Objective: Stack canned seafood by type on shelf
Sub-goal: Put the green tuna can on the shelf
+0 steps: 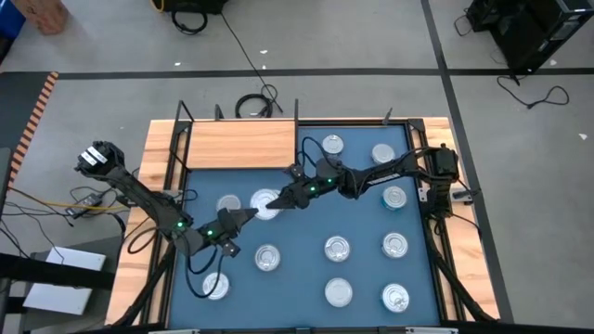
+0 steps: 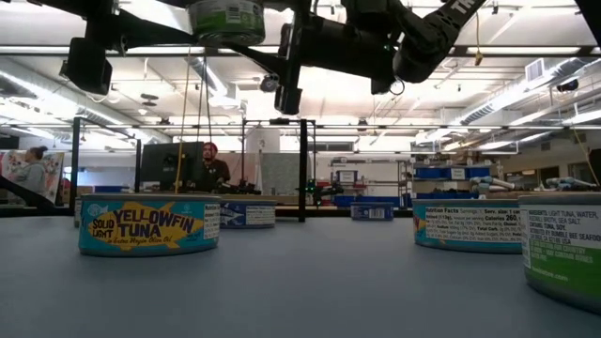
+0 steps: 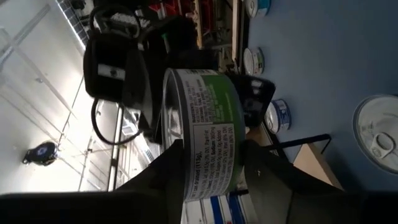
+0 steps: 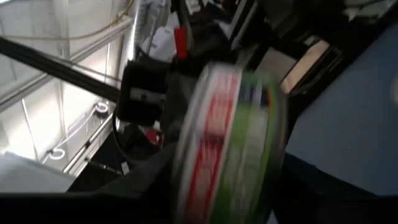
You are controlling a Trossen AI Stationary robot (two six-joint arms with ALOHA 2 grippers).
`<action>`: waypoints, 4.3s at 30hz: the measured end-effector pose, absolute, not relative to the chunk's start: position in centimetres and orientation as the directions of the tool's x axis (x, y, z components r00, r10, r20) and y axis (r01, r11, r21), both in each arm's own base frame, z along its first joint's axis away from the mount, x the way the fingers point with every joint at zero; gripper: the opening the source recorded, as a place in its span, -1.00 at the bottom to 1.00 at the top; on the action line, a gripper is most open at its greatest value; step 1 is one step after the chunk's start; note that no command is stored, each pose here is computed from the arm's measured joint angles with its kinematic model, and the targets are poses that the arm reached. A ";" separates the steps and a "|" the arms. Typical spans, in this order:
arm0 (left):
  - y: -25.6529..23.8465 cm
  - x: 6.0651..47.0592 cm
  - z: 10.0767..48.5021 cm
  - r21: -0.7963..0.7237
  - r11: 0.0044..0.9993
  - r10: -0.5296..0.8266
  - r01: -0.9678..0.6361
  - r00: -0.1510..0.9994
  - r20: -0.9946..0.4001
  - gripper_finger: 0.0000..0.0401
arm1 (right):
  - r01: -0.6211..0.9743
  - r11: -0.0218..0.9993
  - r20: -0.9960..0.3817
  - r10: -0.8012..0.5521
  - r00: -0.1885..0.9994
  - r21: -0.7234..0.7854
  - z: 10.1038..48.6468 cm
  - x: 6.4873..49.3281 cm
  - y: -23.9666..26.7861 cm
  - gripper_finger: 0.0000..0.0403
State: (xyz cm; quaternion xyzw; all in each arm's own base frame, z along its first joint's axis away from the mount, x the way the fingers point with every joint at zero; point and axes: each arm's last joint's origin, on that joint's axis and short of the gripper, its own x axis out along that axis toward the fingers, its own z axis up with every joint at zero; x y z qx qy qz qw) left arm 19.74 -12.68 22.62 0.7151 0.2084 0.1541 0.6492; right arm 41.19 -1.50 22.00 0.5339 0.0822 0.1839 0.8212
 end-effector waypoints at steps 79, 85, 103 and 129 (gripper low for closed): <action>-10.8 19.4 25.6 0.983 0.143 0.505 -0.117 0.863 0.030 -0.29 | -0.451 0.574 0.129 0.513 0.849 0.684 24.9 40.0 -2.3 -0.11; -9.4 18.7 25.8 0.962 0.248 0.471 -0.112 0.882 -0.019 -0.29 | -0.412 0.713 0.015 0.491 0.871 0.567 26.4 38.7 -2.2 -0.52; -3.3 18.2 27.2 0.846 0.523 0.590 -0.103 0.760 -0.273 -0.29 | -0.136 0.969 -0.337 0.202 0.920 0.208 28.5 34.5 1.3 -0.96; 10.9 18.7 21.4 0.809 0.446 0.882 -0.383 0.038 -0.469 -0.29 | -0.108 0.990 -0.387 0.137 0.912 0.095 28.0 34.1 4.9 -0.98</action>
